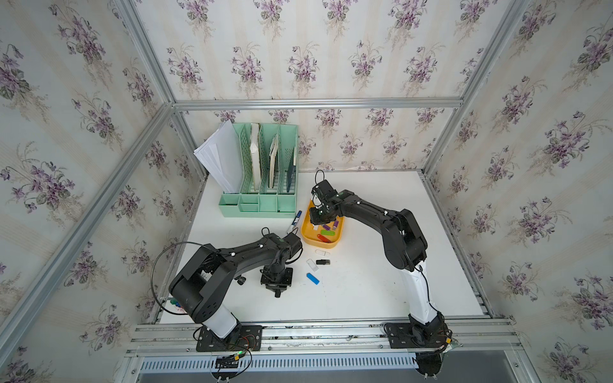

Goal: Put the usb flash drive into the storage box
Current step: Place the USB flash in the storage box, then move the storage box to the center of the board.

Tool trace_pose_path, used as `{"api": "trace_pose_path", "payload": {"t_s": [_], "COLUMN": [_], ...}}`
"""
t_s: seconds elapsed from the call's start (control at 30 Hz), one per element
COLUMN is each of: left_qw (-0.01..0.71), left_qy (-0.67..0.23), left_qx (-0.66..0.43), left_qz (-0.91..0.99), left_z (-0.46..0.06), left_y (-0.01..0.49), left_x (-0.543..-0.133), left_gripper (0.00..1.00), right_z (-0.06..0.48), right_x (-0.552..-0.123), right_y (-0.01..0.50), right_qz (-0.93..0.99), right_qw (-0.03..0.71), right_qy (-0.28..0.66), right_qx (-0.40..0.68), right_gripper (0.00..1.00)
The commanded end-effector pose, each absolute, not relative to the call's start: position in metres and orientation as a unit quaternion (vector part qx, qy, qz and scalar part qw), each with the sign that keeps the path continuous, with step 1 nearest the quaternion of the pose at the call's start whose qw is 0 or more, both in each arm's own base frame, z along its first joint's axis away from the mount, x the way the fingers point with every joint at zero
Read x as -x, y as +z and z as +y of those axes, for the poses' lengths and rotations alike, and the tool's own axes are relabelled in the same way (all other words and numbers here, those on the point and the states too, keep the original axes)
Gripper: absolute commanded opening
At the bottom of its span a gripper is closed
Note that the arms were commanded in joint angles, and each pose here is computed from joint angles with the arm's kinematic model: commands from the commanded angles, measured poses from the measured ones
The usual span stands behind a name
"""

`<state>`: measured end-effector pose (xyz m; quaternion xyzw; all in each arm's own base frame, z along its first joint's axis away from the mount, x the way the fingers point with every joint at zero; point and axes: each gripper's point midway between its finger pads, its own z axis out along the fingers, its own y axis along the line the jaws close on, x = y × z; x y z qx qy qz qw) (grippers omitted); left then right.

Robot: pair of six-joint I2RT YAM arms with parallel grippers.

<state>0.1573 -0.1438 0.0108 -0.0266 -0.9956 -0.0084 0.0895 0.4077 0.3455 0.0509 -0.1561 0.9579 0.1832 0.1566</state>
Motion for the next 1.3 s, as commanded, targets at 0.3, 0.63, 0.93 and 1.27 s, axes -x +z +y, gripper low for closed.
{"api": "trace_pose_path", "payload": {"t_s": [0.3, 0.63, 0.93, 1.27], "left_qw": [0.087, 0.083, 0.079, 0.076], "left_qy": [-0.028, -0.025, -0.02, -0.019], "left_qx": [0.028, 0.026, 0.032, 0.032], "left_qz": [-0.995, -0.996, -0.996, -0.996], "left_z": [-0.132, -0.131, -0.137, -0.137], "left_y": [0.009, 0.011, 0.013, 0.015], "left_x": [-0.156, -0.156, -0.164, -0.168], "left_gripper": [0.3, 0.3, 0.3, 0.3], "right_z": [0.357, 0.35, 0.311, 0.296], "right_x": [-0.405, -0.402, -0.369, -0.313], "right_y": [0.039, 0.062, 0.068, 0.056], "right_qz": [0.958, 0.956, 0.966, 0.965], "right_qw": [0.127, 0.145, 0.105, 0.051], "right_qy": [0.208, 0.203, 0.157, 0.152], "right_qx": [0.15, 0.152, 0.177, 0.205], "right_gripper": [0.28, 0.46, 0.57, 0.6]}}
